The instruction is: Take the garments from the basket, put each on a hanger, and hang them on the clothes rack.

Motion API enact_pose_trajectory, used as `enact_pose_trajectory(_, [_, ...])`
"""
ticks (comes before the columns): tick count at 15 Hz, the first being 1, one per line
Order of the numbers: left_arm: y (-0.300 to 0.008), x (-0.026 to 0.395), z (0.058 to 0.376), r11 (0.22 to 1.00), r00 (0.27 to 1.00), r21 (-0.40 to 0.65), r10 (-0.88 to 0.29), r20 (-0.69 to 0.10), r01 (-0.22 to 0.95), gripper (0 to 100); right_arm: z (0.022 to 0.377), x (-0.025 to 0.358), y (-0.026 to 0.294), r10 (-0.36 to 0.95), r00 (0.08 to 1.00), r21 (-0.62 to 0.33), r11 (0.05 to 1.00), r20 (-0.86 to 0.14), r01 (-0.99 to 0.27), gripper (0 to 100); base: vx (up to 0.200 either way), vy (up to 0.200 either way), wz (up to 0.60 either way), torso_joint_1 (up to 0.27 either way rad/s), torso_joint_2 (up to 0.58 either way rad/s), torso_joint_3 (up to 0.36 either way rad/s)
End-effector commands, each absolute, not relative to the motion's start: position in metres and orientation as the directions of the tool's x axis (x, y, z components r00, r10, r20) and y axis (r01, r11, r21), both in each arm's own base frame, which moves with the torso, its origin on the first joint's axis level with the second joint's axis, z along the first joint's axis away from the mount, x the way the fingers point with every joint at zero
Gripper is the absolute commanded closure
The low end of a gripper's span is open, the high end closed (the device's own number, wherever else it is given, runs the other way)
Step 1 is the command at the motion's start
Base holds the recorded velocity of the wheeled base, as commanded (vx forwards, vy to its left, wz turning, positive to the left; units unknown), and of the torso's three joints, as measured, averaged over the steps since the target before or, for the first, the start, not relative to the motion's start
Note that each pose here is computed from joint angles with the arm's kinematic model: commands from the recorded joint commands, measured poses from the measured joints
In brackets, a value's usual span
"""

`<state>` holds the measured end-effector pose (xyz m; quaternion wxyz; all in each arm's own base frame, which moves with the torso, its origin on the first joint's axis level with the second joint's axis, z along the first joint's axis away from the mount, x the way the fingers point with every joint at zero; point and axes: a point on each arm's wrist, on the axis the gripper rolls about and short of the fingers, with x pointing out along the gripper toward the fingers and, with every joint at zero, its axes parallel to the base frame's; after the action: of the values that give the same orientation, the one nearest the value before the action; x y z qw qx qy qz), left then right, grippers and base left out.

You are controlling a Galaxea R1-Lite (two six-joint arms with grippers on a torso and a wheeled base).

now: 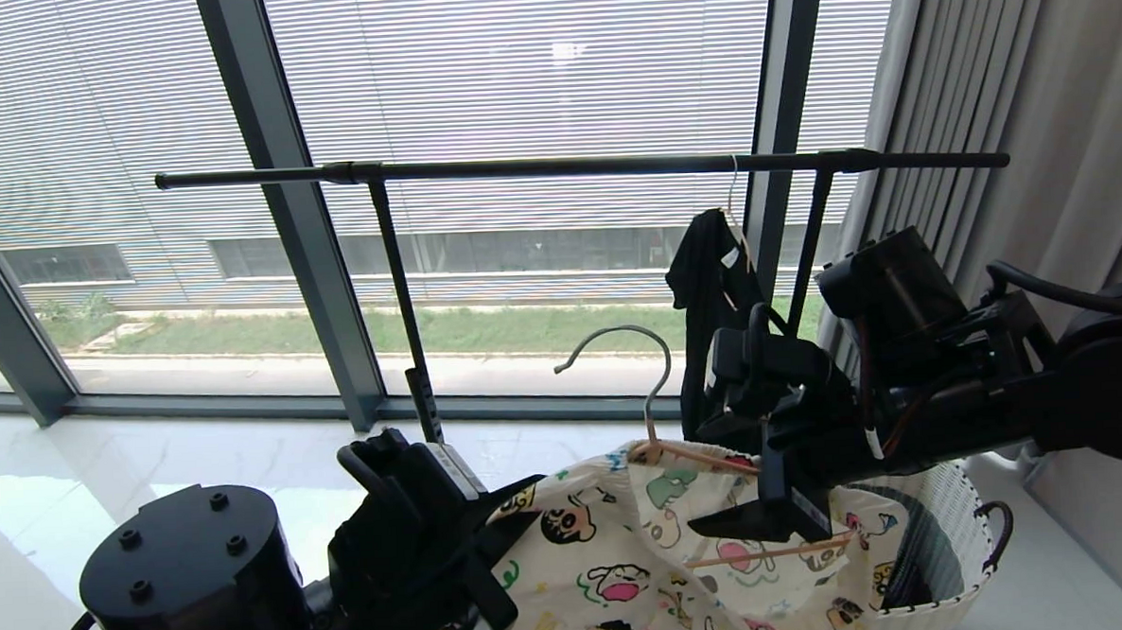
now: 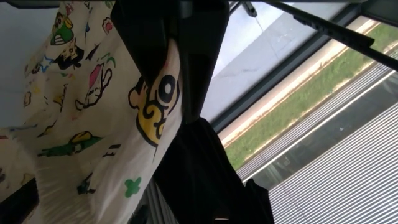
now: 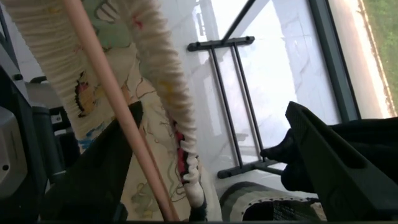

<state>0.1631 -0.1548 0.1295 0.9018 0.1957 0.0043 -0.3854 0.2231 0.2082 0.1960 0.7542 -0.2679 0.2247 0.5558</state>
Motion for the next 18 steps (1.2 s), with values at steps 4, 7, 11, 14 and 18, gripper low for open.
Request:
enact_pose_trajectory(4, [-0.156,0.162,0.129,0.621,0.698,0.349,-0.698,-0.159,0.701,100,0.197,0.225,0.211,0.719,0.307,-0.182,0.248,-0.624,-0.952,100,0.0,0.0,0.0,0.0,0.0,0.0])
enact_pose_trajectory(7, [-0.16,0.159,0.127,0.604,0.681,0.347,-0.713,-0.166,0.718,100,0.199,0.227,0.213,0.738,0.333,-0.232,0.241,-0.587,-0.943,100,0.0,0.0,0.0,0.0,0.0,0.0])
enact_pose_trajectory(11, [-0.159,0.169,0.127,0.677,0.749,0.349,-0.65,-0.131,0.648,0,0.199,0.229,0.203,0.777,0.391,-0.4,0.196,-0.494,-0.895,100,0.0,0.0,0.0,0.0,0.0,0.0])
enact_pose_trajectory(14, [-0.137,0.185,0.129,0.768,0.839,0.351,-0.532,-0.113,0.535,0,0.195,0.238,0.176,0.797,0.461,-0.549,0.201,-0.39,-0.811,100,0.0,0.0,0.0,0.0,0.0,0.0])
enact_pose_trajectory(18, [-0.099,0.203,0.128,0.853,0.92,0.347,-0.382,-0.092,0.389,0,0.208,0.241,0.144,0.797,0.509,-0.618,0.228,-0.326,-0.753,100,0.0,0.0,0.0,0.0,0.0,0.0])
